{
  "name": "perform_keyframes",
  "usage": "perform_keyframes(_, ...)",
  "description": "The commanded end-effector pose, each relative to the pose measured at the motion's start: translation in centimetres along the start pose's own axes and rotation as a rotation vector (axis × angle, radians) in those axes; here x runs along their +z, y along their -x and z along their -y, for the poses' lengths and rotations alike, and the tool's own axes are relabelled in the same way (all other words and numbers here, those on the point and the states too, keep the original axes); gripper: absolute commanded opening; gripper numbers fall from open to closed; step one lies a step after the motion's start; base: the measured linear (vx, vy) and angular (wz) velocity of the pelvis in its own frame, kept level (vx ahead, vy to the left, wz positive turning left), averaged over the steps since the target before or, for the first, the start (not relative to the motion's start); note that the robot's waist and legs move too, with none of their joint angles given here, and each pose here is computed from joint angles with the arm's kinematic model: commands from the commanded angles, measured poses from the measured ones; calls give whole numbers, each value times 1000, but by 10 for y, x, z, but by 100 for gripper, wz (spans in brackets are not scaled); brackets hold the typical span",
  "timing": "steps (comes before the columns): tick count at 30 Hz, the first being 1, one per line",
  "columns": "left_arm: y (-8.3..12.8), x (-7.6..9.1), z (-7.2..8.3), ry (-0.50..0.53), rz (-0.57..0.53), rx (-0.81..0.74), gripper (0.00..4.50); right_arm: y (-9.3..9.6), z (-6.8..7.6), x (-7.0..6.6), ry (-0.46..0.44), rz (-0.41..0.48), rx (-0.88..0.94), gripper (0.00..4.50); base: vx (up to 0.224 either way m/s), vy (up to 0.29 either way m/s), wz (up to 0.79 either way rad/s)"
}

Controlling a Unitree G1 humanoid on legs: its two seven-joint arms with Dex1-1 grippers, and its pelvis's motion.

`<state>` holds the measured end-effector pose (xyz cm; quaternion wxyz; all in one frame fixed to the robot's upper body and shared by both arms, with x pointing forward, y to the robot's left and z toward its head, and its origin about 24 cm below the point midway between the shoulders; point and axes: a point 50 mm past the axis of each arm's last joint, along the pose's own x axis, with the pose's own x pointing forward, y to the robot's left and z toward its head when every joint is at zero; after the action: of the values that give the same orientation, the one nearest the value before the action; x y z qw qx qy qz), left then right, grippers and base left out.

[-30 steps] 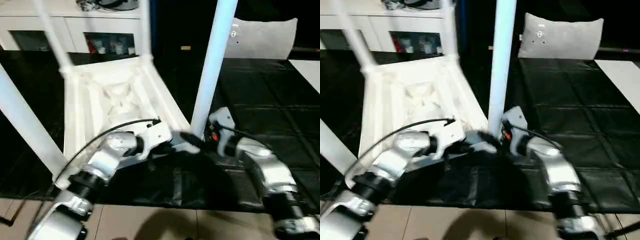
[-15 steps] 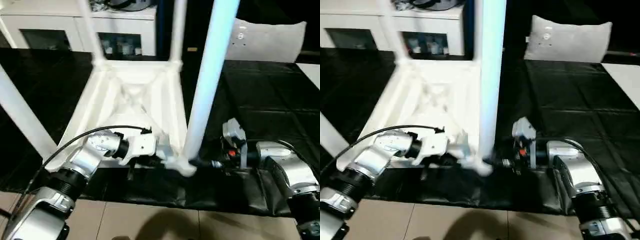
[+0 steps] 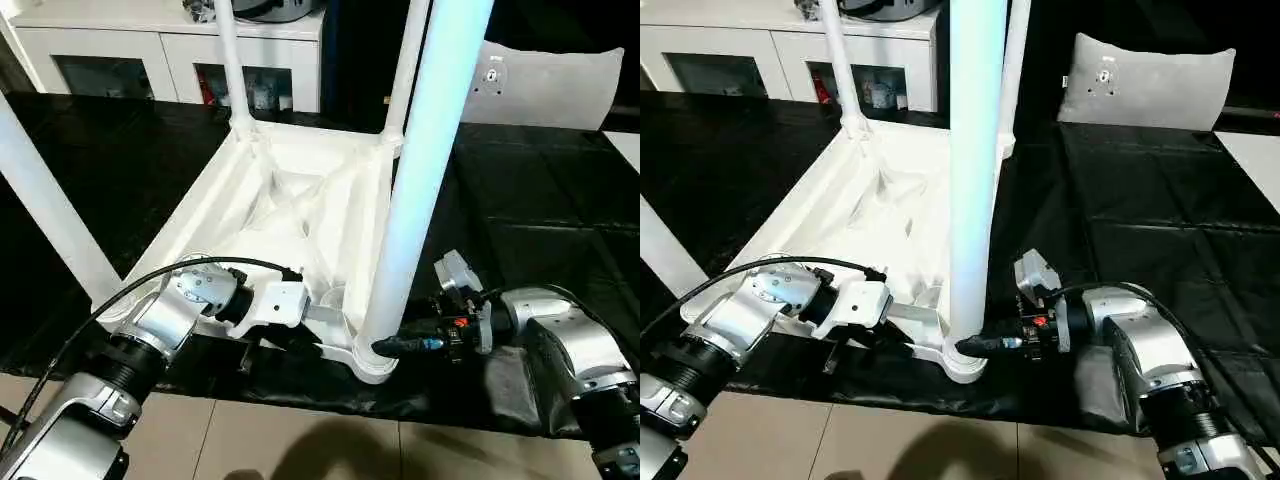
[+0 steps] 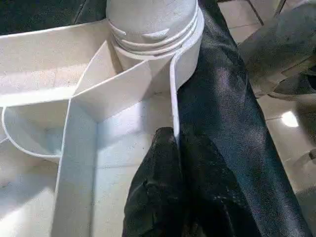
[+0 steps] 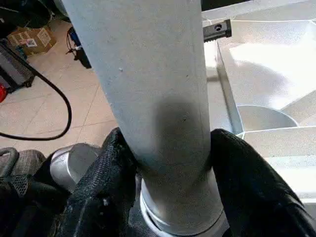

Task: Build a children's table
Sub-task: Rotate leg to tighten

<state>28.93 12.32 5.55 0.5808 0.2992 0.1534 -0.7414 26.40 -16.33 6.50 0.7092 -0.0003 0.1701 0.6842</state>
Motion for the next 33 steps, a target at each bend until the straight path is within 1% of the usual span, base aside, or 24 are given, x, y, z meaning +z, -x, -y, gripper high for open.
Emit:
perform_keyframes(1,-13,2,7,-9,-3,-88,0,-7,-6,2,-8,29,40,202,0,0,0)
perform_keyframes(2,-13,2,6,-1,5,-80,0,-8,-7,2,-10,35,40,200,0,0,0)
perform_keyframes(4,-14,5,3,47,33,-28,0,-12,-4,3,-23,84,-44,199,0,0,0)
perform_keyframes(5,-14,5,2,49,34,-26,0,-12,-4,3,-23,86,-51,199,0,0,0)
perform_keyframes(6,-15,5,0,106,26,16,0,-20,5,4,-44,117,-196,199,0,0,0)
perform_keyframes(8,-15,5,-1,119,29,29,0,-22,7,4,-45,112,-243,198,0,0,0)
perform_keyframes(9,-17,10,-7,162,62,104,0,-29,22,6,-64,104,-442,198,0,0,0)
perform_keyframes(11,-17,12,-10,178,76,137,0,-32,28,7,-77,99,-527,198,-55,-11,-6)
perform_keyframes(13,-22,17,-17,215,93,222,0,-36,38,7,-129,100,-686,196,-60,6,-14)
perform_keyframes(14,-26,20,-22,231,92,279,0,-39,45,8,-174,114,-781,196,-58,14,-15)
perform_keyframes(16,-32,24,-27,247,91,332,0,-43,50,9,-198,116,-855,195,0,0,0)
perform_keyframes(17,-38,28,-32,256,87,379,0,-48,53,10,-184,93,-899,195,0,0,0)
perform_keyframes(19,-42,31,-34,258,76,408,0,-52,54,10,-162,66,-915,195,0,0,0)
perform_keyframes(20,-45,33,-36,251,70,419,0,-54,54,10,-156,84,-904,195,0,0,0)
perform_keyframes(21,-46,34,-36,249,69,422,0,-55,53,11,-155,92,-900,228,0,0,0)
perform_keyframes(22,-47,35,-37,246,65,430,0,-55,53,11,-142,101,-906,248,0,0,0)
perform_keyframes(23,-48,35,-37,245,64,433,0,-54,53,12,-136,104,-909,262,0,0,0)
perform_keyframes(25,-46,31,-37,241,41,436,0,-51,52,12,-139,125,-899,264,0,0,0)
perform_keyframes(26,-46,30,-37,241,32,440,0,-51,51,12,-144,134,-894,283,0,0,0)
perform_keyframes(27,-43,25,-36,236,7,443,0,-46,50,11,-150,157,-888,295,0,0,0)
perform_keyframes(29,-41,23,-35,232,-2,444,0,-44,49,11,-137,160,-879,301,52,-31,14)
perform_keyframes(30,-36,18,-34,229,-20,447,0,-38,45,11,-98,168,-828,313,51,-30,7)
perform_keyframes(32,-34,16,-34,228,-26,446,0,-36,44,10,-90,171,-810,337,0,0,0)
perform_keyframes(33,-28,10,-32,221,-37,436,0,-24,39,9,-47,166,-750,343,0,0,0)
